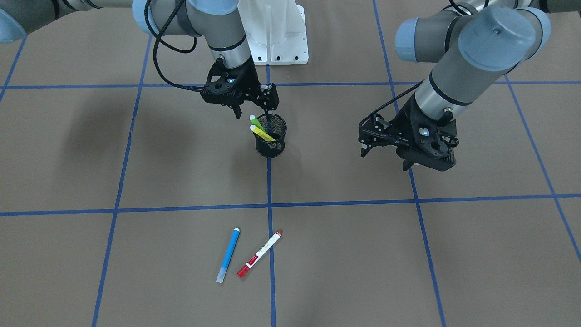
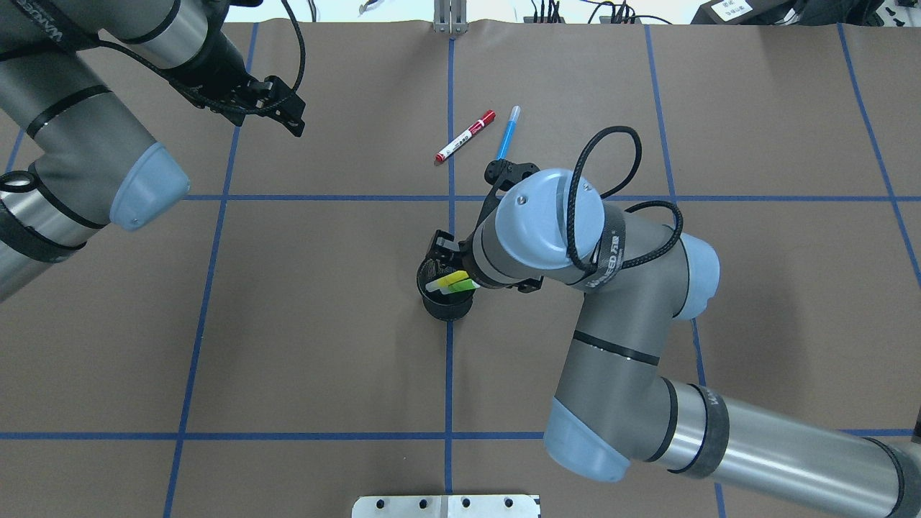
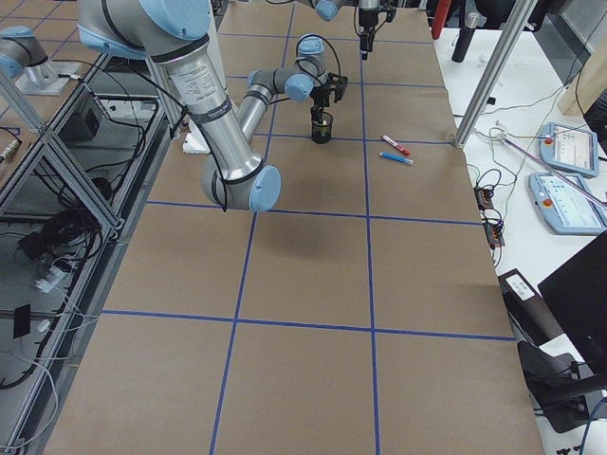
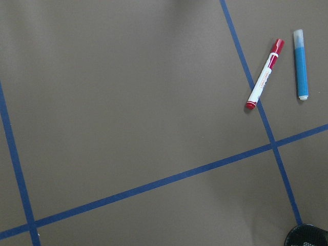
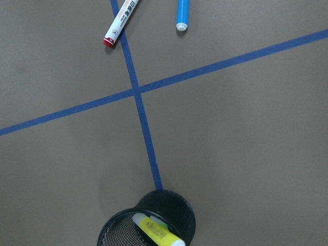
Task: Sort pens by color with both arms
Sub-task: 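Position the right gripper above the pen cup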
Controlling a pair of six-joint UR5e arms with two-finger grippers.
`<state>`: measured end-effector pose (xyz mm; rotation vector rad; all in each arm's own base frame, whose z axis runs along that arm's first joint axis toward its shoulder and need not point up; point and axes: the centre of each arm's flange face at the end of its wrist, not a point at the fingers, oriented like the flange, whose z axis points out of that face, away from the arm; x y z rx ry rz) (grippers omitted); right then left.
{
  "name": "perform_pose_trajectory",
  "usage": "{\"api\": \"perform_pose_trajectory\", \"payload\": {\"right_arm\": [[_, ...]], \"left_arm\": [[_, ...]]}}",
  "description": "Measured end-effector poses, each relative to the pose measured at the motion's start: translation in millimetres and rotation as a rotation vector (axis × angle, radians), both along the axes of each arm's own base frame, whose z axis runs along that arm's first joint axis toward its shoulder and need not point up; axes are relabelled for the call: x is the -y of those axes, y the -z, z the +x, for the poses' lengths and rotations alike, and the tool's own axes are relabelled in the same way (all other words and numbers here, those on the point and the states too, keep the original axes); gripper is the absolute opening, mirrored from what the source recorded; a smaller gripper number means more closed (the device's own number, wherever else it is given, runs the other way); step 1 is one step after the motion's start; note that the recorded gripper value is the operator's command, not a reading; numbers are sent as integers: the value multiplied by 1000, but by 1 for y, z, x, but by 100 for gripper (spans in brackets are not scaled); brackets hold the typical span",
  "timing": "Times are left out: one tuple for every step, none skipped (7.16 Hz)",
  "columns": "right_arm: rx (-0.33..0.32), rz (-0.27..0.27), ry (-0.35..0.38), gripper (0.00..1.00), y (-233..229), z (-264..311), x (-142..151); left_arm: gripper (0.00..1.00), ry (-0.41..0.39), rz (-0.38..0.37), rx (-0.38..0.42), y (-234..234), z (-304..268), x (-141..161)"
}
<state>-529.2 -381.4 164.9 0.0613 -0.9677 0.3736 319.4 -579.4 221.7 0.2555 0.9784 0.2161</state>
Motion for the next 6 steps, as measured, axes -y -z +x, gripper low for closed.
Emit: {"api": "perform_pose_trajectory", "payload": {"right_arm": [[-5, 5, -12, 38, -2, -8, -9], [-6, 12, -17, 38, -2, -11, -13], [-6, 20, -19, 38, -1, -11, -15], [-11, 31, -24, 42, -3, -10, -14], [-18, 43, -32, 44, -4, -10, -12], [-24, 51, -38, 45, -6, -9, -11]], "left_arm": [[98, 0, 1, -1, 1, -1, 0], [98, 0, 3, -1, 1, -1, -1], [98, 0, 3, -2, 1, -1, -1], [98, 0, 3, -2, 2, -1, -1], [98, -1, 3, -2, 2, -1, -2], [98, -1, 3, -2, 2, 0, -2]]}}
